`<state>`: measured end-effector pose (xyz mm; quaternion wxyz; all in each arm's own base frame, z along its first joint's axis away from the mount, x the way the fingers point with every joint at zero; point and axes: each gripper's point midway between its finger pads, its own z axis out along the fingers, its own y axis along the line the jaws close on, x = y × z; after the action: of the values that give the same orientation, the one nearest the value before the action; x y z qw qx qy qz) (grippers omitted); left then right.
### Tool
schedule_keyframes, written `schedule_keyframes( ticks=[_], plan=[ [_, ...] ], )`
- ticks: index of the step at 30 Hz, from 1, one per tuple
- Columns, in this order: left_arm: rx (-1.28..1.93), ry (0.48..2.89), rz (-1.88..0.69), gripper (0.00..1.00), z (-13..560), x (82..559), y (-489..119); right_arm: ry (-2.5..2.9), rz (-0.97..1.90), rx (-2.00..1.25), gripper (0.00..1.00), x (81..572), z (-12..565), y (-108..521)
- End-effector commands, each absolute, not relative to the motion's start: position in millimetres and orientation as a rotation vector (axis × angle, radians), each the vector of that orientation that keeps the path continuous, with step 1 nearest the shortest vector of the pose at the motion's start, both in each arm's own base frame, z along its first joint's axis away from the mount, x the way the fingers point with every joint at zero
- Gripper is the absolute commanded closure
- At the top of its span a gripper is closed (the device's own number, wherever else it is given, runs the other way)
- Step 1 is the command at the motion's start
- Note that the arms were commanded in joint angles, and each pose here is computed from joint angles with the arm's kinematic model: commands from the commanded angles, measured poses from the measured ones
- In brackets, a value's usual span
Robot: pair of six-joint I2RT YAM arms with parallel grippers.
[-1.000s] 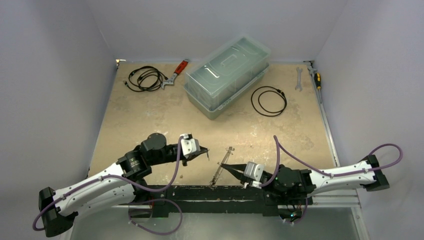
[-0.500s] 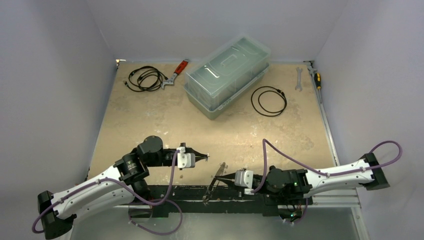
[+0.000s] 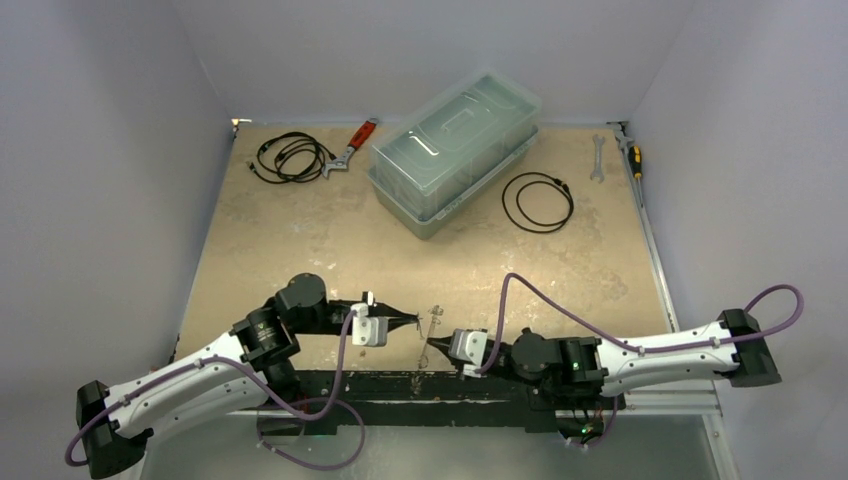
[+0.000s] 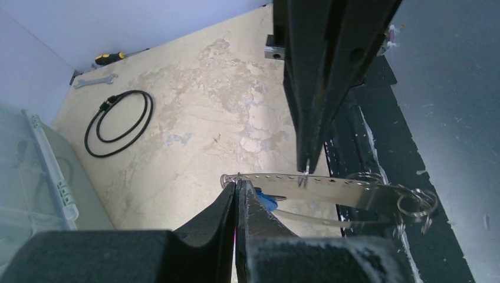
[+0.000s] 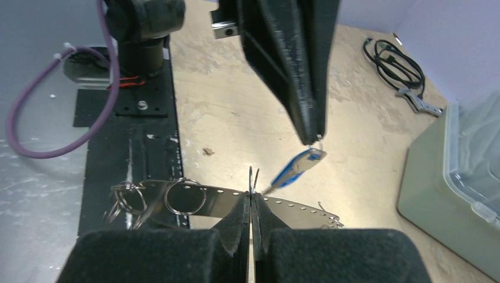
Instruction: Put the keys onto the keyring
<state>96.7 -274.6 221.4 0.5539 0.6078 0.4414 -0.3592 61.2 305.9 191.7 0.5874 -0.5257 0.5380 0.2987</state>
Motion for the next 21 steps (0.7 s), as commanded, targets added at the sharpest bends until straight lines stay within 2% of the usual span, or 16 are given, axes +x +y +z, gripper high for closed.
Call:
schedule_keyframes(
  ticks=[1,21],
  plan=[
    [1.509,0.898,-0.842,1.0,220.8,85.6,-277.4,1.241,0.701,-1.101,1.0,78.7,227.4,309.8],
    [1.579,0.957,-0.798,1.0,200.5,88.1,-276.5,1.222,0.745,-1.148,1.0,74.8,223.6,317.7]
  ],
)
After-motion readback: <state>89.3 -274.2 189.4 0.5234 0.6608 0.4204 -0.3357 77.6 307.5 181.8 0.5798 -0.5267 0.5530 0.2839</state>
